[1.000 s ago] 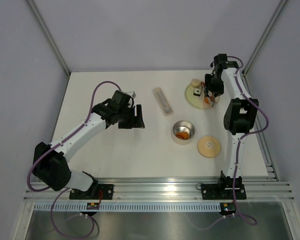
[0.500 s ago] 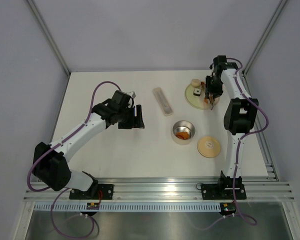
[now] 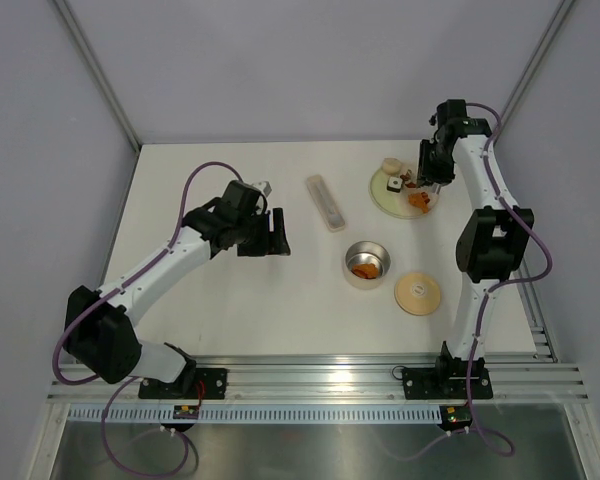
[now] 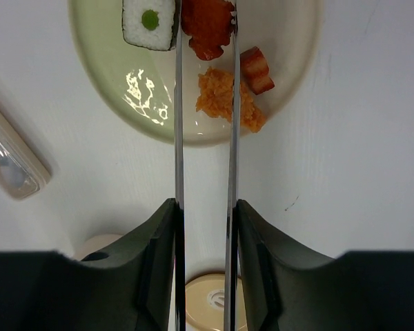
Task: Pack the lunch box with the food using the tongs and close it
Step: Pick up the fake food from the plate.
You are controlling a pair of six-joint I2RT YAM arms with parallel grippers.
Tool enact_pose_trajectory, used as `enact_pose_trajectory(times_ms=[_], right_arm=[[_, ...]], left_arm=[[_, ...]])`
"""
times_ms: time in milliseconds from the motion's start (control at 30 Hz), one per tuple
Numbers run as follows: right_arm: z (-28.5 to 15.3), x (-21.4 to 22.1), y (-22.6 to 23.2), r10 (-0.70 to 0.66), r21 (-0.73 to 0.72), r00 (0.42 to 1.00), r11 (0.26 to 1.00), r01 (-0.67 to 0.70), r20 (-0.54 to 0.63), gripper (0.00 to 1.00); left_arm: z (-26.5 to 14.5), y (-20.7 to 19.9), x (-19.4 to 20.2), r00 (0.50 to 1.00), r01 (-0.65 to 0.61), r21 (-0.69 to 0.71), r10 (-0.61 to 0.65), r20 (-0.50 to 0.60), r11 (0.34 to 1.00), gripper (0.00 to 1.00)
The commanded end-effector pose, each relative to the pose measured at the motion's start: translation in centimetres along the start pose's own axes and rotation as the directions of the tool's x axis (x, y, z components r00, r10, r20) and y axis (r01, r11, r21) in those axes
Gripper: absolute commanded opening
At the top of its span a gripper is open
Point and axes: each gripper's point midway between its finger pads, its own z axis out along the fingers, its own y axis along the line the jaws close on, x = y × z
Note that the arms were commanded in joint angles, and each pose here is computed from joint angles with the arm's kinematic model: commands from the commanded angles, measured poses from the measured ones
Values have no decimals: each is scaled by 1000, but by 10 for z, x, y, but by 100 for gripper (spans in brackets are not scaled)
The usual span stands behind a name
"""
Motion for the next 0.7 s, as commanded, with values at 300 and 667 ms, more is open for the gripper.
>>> enact_pose_trajectory(times_ms=[300, 667], right_arm=[[-44, -12, -4, 38, 21, 992, 999, -41, 122, 13], [-68, -6, -6, 64, 28, 986, 997, -69, 155, 13]], left_arm=[[40, -63, 44, 985, -93, 159, 114, -128, 983, 70], [86, -105, 72, 952, -53, 307, 140, -271, 950, 58]])
